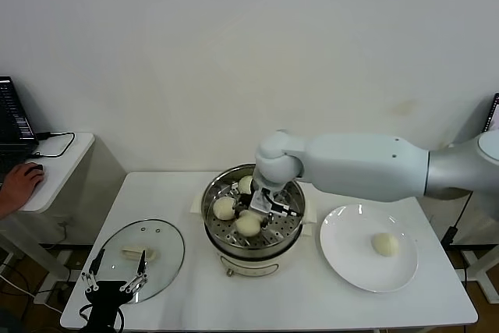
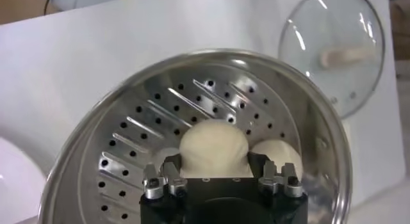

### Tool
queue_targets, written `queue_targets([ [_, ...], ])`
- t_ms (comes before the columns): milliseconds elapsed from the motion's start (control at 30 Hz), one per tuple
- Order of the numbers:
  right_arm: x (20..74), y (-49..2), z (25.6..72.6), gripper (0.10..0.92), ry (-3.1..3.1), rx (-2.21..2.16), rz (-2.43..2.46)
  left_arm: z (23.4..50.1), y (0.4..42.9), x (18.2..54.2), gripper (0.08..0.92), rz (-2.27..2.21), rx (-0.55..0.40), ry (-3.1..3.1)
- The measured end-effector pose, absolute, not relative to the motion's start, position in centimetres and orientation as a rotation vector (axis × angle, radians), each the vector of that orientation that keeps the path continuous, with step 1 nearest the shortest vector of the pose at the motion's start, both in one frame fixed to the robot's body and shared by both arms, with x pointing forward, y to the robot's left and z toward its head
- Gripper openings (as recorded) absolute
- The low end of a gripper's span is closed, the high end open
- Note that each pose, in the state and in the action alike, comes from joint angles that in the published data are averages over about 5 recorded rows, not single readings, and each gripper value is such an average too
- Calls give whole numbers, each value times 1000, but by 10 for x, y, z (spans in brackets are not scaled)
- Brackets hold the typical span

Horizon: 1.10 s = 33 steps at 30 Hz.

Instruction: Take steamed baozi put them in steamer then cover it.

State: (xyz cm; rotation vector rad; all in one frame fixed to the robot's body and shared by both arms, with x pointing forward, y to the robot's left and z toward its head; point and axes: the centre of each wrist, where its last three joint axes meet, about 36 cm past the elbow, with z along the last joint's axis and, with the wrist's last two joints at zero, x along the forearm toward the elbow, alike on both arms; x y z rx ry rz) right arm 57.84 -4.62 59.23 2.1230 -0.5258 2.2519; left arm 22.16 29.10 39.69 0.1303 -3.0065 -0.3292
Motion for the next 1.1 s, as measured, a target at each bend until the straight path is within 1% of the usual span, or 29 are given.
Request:
queue_targets([
  [67,577,-45,591,680,-510,2132,2255,397,291,222,823,-329,131,-3007],
  [233,576,-47,591,788,-493,2138,2263,397,291,222,823,-329,131,-3008],
  [300,577,-49,594,813,-493,2134,2265,397,291,222,823,-330,131,-3009],
  [567,586,-73,621,823,-616,2062,2230,399,293,225,823,-344,122,-3017],
  [800,591,-130,648,823,-906,1861,2106,400,292,227,823,-349,103,-3021],
  [967,589,-191,657,823,-1102,1670,1978,400,290,229,823,-349,86,-3025],
  [1100,585,-244,652,823,-1209,1535,1871,399,289,230,823,-349,74,-3024],
])
